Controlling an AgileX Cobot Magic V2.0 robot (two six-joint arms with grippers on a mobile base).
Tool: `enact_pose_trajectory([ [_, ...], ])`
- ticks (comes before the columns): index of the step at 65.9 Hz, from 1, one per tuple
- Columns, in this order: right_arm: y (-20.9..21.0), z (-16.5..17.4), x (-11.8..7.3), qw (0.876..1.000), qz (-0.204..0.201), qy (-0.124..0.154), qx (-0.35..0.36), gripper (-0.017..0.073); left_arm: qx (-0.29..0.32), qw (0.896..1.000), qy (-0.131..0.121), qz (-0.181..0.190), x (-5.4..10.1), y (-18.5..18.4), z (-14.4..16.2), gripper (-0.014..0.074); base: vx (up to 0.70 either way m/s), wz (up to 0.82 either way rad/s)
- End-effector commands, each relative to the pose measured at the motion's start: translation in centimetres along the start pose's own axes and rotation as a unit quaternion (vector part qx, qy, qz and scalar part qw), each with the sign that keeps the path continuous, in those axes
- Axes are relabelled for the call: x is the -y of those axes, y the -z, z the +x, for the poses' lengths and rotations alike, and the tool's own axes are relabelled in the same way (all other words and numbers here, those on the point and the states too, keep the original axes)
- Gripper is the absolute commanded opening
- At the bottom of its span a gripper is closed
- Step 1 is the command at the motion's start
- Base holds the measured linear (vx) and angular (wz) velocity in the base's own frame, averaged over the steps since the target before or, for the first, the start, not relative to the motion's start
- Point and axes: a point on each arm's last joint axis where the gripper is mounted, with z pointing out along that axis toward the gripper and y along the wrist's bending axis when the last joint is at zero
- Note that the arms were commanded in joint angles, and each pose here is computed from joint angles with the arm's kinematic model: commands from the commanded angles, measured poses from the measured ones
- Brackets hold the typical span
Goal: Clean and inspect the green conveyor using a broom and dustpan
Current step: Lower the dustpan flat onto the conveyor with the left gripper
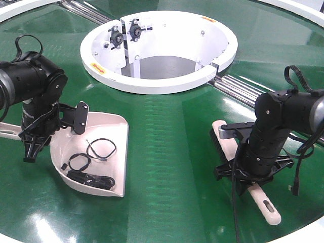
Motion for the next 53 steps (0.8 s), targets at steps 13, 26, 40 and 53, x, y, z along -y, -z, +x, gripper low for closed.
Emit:
enact_pose_trajectory([
  [13, 1.7, 0.2, 0.2, 1.000, 0.002, -0.005, 0.021, 0.0009, 0.026, 0.994, 0.090, -0.056, -0.6, 2.6, 0.9, 0.0031, 0.00, 0.00],
  [26, 1.7, 0.2, 0.3, 1.000, 0.007, -0.007, 0.019, 0.0038, 0.045, 0.993, 0.100, -0.031, -0.2, 2.6, 0.5, 0.0169, 0.00, 0.00],
  [40, 1.7, 0.5, 0.5, 1.000, 0.022, 0.000, 0.002, 0.0134, 0.057, 0.993, 0.108, -0.002, 0.3, 2.6, 0.3, 0.0399, 0.00, 0.00],
  [53, 1.7, 0.5, 0.5, 1.000, 0.023, -0.004, 0.001, 0.0298, 0.077, 0.990, 0.117, 0.022, 0.7, 2.7, -0.1, 0.0547, 0.00, 0.00],
])
